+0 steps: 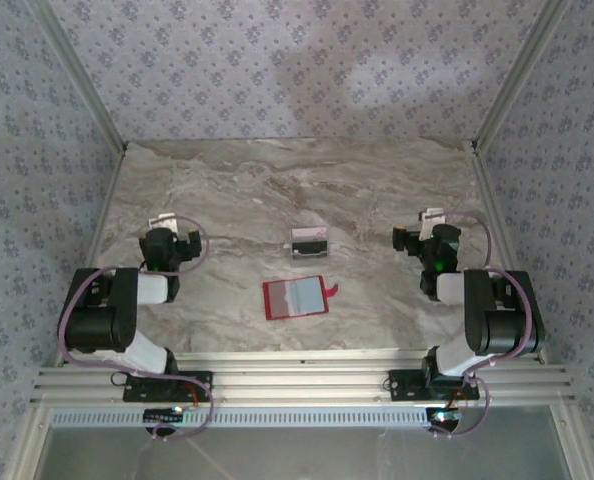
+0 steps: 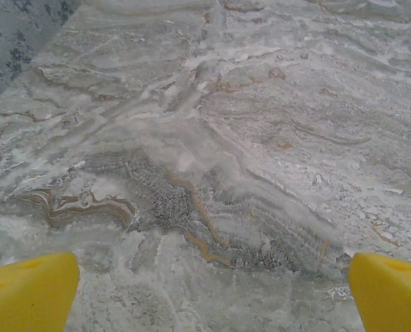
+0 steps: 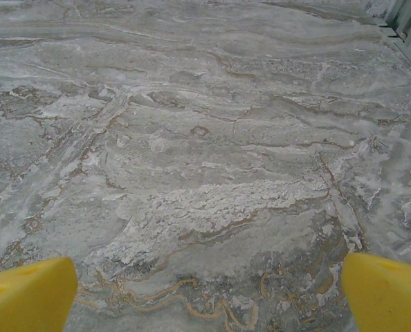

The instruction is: Take the credit cards out of the card holder

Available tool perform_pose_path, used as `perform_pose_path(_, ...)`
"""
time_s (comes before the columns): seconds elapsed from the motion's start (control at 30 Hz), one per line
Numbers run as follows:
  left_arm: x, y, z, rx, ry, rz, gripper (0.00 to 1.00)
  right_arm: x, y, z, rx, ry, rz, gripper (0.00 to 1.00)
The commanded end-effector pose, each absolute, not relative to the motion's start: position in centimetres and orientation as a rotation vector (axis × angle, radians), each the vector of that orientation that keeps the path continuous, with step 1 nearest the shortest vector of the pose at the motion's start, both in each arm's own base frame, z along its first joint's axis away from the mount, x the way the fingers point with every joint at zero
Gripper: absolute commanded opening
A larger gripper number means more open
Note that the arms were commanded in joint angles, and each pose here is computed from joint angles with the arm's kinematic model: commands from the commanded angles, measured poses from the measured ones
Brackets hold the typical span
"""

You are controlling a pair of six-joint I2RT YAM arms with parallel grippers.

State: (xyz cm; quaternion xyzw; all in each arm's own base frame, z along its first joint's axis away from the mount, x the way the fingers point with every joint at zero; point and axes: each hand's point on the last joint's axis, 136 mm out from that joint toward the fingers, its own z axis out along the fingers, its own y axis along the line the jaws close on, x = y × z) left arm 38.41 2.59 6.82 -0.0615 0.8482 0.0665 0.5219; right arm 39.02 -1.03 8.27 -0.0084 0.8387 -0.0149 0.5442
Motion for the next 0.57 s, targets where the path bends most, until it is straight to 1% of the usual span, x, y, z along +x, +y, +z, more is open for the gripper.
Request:
perform_pose_path(0.0,39.7,2.26,9.14,-0.124,1.932,0.129,1.0,39.12,-1.34,8.44,0.004,1.971,-0.055,1.0)
perform_pose_path(0.53,39.58,2.26,9.01,-0.127,1.945,0.117,1.0,39.12,-1.25,8.39,-0.001,1.974,-0.053,1.0)
